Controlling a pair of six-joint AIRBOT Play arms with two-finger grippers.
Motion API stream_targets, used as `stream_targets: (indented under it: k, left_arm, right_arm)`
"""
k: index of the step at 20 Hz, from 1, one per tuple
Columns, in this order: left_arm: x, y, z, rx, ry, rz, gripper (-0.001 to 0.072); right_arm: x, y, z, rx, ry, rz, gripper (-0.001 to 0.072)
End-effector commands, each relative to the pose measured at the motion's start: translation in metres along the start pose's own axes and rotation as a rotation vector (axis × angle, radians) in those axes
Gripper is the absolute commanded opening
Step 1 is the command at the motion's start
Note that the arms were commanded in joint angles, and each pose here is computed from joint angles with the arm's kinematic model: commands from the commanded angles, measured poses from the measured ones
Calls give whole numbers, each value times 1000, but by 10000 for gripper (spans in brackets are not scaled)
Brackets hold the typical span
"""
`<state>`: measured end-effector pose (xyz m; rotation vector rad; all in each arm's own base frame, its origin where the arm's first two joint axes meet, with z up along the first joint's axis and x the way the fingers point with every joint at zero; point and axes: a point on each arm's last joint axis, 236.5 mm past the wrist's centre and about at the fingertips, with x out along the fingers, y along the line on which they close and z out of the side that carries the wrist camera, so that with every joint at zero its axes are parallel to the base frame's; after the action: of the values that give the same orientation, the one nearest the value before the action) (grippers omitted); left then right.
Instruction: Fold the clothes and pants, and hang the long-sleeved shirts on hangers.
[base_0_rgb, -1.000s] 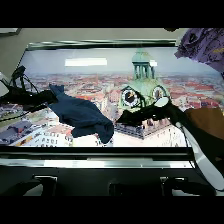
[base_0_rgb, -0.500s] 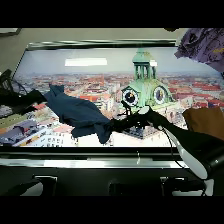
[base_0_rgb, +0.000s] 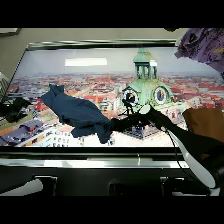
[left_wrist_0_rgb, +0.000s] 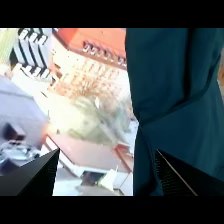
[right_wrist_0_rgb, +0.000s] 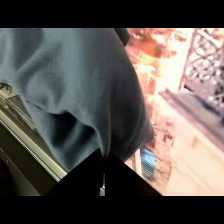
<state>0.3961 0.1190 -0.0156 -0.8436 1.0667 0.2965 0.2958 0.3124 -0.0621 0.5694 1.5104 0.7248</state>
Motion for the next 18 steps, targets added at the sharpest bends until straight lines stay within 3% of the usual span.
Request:
stream_targets:
  k: [1,6,14,15,16,17,18]
  left_arm:
    - [47,9,24,-66,-61,-70,674]
    - [91,-17,37,-61,-87,-205,674]
    - [135,-37,37,-25,-44,-210,668]
    - [137,-35,38,-46,-46,-207,628]
    - [137,-34,40,-51,-51,-205,474]
    - [136,-36,40,-53,-52,-210,212]
    - [133,-39,39,-47,-43,-220,18]
  right_arm:
    - [-11,7,-3,0,-7,-17,25]
    - [-17,9,-8,-18,3,-26,25]
    - [-17,6,-12,-26,20,-37,25]
    - [-17,6,-12,-26,20,-37,25]
    - [-17,7,-12,-27,19,-37,25]
    - [-18,8,-11,-31,14,-36,25]
    - [-21,8,-8,-43,0,-44,25]
